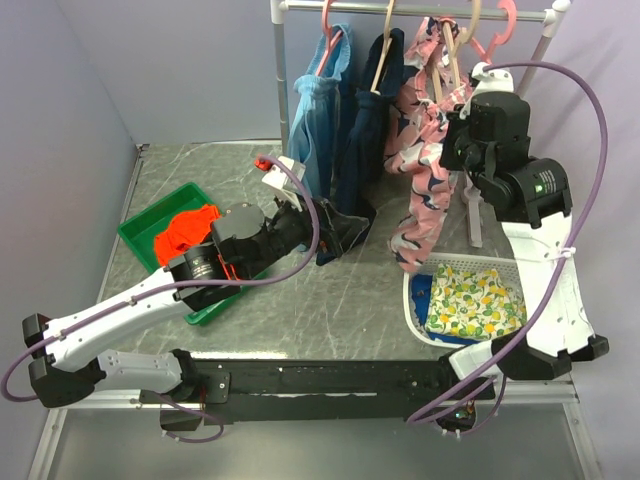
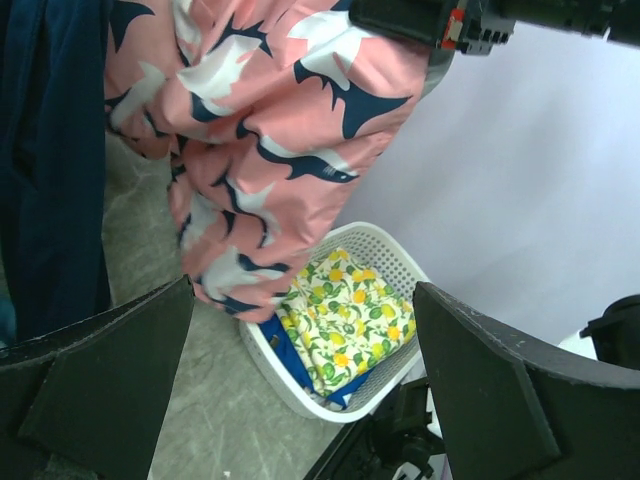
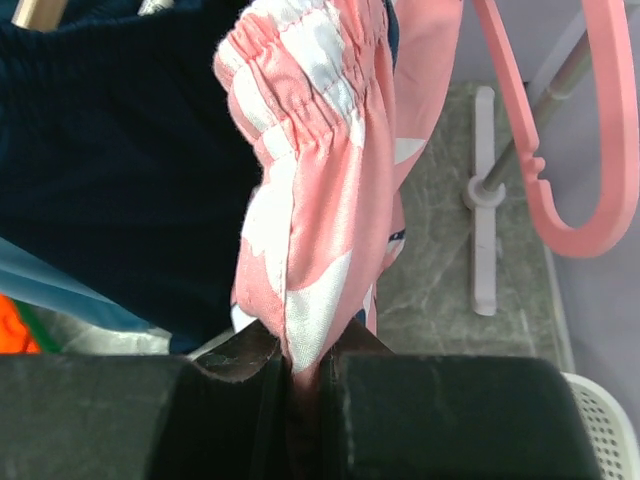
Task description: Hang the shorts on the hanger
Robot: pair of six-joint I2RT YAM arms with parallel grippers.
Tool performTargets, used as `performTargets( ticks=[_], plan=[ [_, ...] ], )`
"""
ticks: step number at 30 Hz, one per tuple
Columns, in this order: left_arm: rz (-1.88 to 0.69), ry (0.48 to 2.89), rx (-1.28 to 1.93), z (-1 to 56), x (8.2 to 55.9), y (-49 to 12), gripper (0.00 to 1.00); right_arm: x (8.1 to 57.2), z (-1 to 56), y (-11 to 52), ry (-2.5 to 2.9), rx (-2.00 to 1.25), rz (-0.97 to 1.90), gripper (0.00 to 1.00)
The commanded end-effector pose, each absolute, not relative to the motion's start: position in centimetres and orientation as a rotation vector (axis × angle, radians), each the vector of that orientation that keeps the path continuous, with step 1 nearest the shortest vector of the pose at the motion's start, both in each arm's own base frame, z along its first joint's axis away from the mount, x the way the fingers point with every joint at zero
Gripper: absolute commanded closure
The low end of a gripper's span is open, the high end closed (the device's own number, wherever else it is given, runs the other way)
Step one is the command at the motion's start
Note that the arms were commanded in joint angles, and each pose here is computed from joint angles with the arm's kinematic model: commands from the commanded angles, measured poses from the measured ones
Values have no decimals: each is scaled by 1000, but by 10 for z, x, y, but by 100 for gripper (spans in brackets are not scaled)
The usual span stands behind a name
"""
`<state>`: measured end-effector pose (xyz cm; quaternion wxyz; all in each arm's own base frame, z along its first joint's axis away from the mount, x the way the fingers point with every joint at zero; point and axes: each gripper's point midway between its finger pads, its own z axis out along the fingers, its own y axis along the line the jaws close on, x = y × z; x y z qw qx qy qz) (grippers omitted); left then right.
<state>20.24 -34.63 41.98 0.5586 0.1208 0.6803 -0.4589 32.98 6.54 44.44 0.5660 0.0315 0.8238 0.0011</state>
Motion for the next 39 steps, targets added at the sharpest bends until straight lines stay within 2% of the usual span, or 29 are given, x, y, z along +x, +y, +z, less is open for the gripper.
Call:
performTargets(
  ticks=[1,26,39],
  plan=[
    [-1083,1564,305,431,198,-339,3,346,472,59,1852,80,-30,100],
    [-1055,1557,277,436,199,-327,4,412,441,71,1961,76,-14,100],
    [-1053,1557,276,434,200,-327,3,417,444,75,1965,103,38,100]
  ],
)
